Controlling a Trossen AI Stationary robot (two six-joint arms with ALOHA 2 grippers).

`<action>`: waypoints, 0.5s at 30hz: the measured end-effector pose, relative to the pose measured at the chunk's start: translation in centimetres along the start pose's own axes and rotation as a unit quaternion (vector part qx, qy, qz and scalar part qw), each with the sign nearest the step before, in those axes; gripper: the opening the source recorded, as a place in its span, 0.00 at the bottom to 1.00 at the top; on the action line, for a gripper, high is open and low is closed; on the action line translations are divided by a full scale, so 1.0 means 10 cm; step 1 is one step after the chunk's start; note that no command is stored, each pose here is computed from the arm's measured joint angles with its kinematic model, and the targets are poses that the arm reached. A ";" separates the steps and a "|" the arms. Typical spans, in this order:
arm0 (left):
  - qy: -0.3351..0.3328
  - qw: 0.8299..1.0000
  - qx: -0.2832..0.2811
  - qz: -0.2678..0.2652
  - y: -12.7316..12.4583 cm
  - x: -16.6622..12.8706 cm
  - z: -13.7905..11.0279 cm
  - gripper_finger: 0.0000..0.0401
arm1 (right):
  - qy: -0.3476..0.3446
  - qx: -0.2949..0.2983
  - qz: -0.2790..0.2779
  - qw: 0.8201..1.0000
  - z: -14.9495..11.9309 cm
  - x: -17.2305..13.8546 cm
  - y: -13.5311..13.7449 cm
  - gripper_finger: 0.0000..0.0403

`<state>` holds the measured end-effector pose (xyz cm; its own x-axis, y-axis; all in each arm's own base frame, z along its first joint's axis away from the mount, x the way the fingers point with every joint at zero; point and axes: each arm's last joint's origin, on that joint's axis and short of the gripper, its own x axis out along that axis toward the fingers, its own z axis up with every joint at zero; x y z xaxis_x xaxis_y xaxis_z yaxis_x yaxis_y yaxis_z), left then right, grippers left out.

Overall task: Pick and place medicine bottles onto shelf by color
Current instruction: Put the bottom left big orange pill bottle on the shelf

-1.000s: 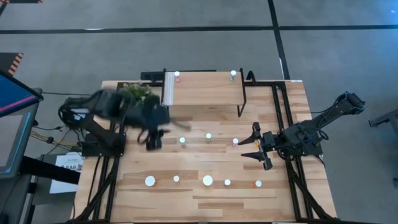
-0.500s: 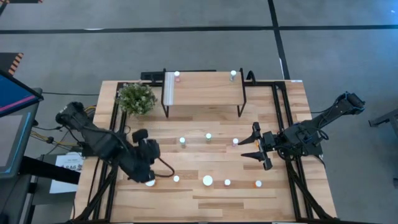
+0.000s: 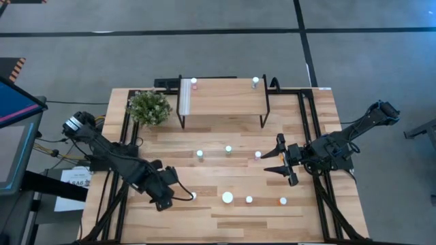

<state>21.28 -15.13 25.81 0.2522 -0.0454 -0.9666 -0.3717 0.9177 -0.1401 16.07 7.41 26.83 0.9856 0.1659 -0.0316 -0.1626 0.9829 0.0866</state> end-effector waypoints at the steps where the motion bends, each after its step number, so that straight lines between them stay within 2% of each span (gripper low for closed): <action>1: 0.004 1.000 -0.003 -0.010 0.00 0.04 -0.01 0.53 | 0.000 0.000 0.000 1.000 0.00 0.00 0.00 0.56; 4: 0.021 0.999 -0.011 -0.044 -0.03 0.13 -0.02 0.62 | 0.000 0.000 -0.001 1.000 0.00 0.00 0.00 0.56; 7: 0.040 0.998 -0.021 -0.042 -0.04 0.17 -0.06 0.69 | 0.000 0.000 -0.001 1.000 0.00 0.00 0.00 0.56; 15: 0.041 0.999 0.009 -0.034 -0.07 0.24 -0.22 0.74 | 0.000 0.000 -0.001 1.000 0.00 0.00 0.00 0.56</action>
<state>20.17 -16.74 23.15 0.2021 -0.1402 -0.9693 -0.3401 0.9180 -0.2038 16.07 7.39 26.83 0.9858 0.1647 -0.0315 -0.1615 0.9831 0.0866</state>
